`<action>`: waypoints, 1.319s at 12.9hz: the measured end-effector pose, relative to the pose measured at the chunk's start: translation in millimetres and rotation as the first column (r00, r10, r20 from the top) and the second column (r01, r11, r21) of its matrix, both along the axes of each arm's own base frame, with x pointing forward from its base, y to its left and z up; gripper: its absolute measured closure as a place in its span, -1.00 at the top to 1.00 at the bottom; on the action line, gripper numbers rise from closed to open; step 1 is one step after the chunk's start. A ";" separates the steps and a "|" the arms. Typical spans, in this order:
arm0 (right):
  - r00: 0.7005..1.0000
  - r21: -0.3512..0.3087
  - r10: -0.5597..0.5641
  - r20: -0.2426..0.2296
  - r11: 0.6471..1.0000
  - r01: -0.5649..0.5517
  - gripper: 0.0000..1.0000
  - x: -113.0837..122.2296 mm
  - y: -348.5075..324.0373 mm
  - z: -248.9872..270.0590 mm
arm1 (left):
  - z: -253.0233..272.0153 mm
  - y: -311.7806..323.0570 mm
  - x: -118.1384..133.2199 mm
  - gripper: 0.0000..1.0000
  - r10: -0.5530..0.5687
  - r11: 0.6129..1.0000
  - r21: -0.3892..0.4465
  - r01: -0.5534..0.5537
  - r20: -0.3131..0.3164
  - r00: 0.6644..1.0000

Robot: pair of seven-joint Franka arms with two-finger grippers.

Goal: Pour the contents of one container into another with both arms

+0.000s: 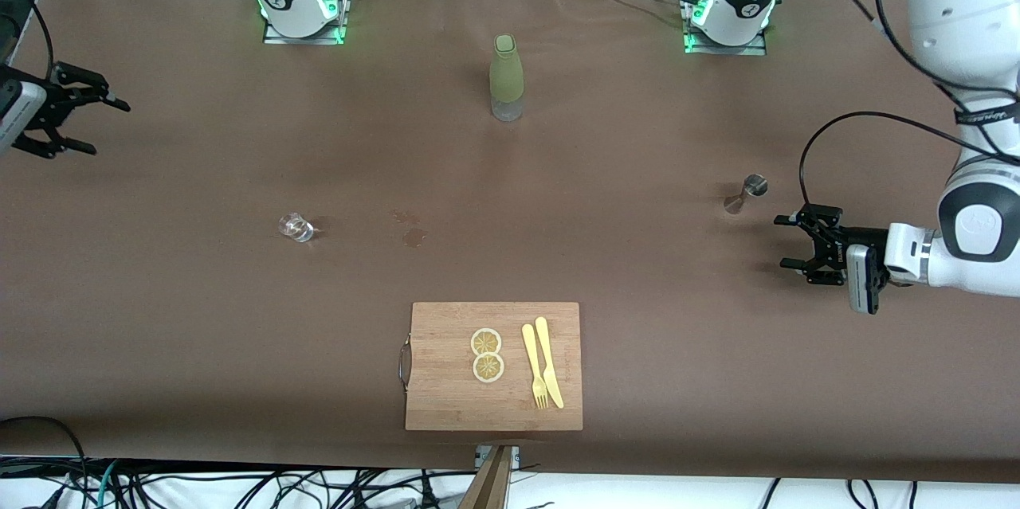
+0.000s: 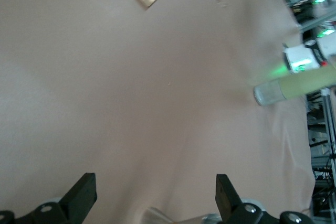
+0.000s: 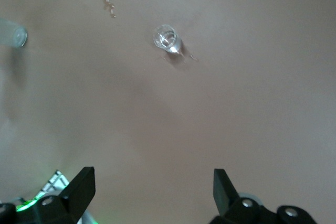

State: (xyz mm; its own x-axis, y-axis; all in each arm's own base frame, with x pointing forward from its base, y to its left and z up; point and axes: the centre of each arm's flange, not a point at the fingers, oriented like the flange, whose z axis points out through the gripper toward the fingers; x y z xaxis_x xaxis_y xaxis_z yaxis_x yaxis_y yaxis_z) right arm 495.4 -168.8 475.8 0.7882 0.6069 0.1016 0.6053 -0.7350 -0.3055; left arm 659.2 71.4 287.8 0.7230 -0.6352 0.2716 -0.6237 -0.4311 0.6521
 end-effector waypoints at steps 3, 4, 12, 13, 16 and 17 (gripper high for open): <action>0.991 -0.118 -0.124 -0.042 0.986 0.119 1.00 12.4 25.9 27.5 | 83.6 -38.2 2.8 1.00 0.007 0.972 0.233 -0.004 -0.012 1.000; 0.985 -0.151 -0.164 -0.056 0.976 0.154 1.00 16.3 37.7 36.0 | 116.1 -50.6 3.3 1.00 -0.042 0.947 0.321 0.033 0.022 0.999; 0.876 -0.320 -0.482 -0.016 0.832 0.452 1.00 44.2 116.4 86.5 | 217.2 -29.4 -2.3 1.00 -0.069 0.867 0.496 -0.045 0.208 0.976; 0.872 -0.318 -0.490 -0.006 0.827 0.463 1.00 47.1 116.1 90.8 | 224.9 -25.3 -1.9 1.00 -0.018 0.860 0.501 -0.096 0.218 0.976; 0.866 -0.314 -0.499 0.007 0.822 0.476 1.00 50.7 112.0 95.7 | 260.9 -35.2 -10.5 1.00 0.316 0.767 0.520 -0.376 0.204 0.927; 0.866 -0.310 -0.500 0.015 0.821 0.480 1.00 51.6 111.4 96.8 | 271.9 -45.4 -15.8 1.00 0.429 0.717 0.528 -0.456 0.182 0.885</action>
State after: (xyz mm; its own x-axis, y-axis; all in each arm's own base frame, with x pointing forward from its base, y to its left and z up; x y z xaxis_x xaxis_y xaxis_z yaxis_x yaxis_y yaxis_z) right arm 547.0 -57.4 572.6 0.9881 0.1317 -0.0797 0.1277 -0.9904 -0.0533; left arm 643.4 26.1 559.8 0.9554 -0.2945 0.0219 -0.2928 -0.9350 0.2000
